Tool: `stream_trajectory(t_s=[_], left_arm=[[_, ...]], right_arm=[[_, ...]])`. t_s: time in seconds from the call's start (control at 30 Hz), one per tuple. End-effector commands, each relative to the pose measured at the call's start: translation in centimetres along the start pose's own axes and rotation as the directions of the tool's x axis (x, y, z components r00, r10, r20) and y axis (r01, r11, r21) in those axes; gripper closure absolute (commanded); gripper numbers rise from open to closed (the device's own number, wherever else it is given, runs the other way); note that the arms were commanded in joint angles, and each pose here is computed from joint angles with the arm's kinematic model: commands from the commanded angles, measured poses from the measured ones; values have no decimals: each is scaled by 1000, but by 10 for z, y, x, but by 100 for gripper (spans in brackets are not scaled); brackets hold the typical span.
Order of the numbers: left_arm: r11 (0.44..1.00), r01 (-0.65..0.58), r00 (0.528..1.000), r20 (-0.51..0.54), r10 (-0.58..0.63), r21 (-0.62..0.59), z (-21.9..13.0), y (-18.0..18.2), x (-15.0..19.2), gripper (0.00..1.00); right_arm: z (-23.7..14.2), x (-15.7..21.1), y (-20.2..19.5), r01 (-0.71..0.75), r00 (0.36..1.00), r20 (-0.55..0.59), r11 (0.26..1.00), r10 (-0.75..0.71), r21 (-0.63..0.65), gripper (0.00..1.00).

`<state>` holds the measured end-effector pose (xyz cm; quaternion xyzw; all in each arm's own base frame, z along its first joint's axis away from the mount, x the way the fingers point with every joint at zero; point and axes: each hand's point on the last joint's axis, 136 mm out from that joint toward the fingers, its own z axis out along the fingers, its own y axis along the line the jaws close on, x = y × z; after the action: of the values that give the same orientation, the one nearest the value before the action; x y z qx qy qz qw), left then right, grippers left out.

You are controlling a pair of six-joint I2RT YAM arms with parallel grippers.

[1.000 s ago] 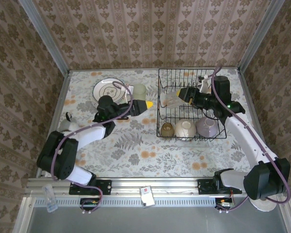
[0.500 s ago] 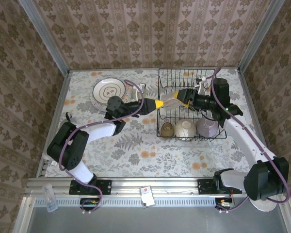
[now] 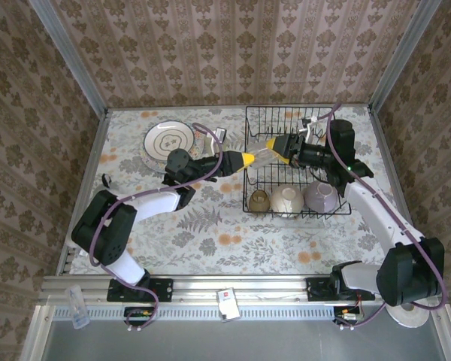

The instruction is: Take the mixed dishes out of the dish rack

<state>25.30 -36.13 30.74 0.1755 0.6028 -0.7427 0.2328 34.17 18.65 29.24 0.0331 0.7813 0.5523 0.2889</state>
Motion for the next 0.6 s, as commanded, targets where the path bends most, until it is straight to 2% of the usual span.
stream_trajectory(t_s=[0.0, 0.1, 0.2, 0.4, 0.43, 0.5, 0.57], left_arm=[[991, -99, 995, 22, 97, 93, 1, -42, -7, 66], [991, -99, 995, 22, 97, 95, 2, -42, -6, 78], [991, -99, 995, 23, 97, 96, 3, -42, -6, 98], [989, -108, 994, 30, 105, 99, 4, -45, -7, 100], [989, -114, 993, 35, 111, 99, 4, -46, -8, 100], [988, -118, 993, 42, 114, 96, 3, -46, -9, 100], [989, -117, 992, 47, 113, 88, 3, -43, -9, 100]], right_arm=[[4, 0, -7, -6, 1000, 1, 1000, 6, -6, 61], [3, 0, -4, 1, 1000, -2, 1000, -1, -16, 61], [3, 3, 0, 10, 1000, -10, 999, -11, -31, 60], [1, 6, 5, 26, 999, -18, 999, -27, -44, 57], [1, 6, 5, 29, 999, -17, 998, -30, -46, 52], [-1, 8, 9, 39, 999, -22, 998, -41, -57, 35], [-3, 9, 13, 53, 998, -24, 996, -55, -65, 11]])
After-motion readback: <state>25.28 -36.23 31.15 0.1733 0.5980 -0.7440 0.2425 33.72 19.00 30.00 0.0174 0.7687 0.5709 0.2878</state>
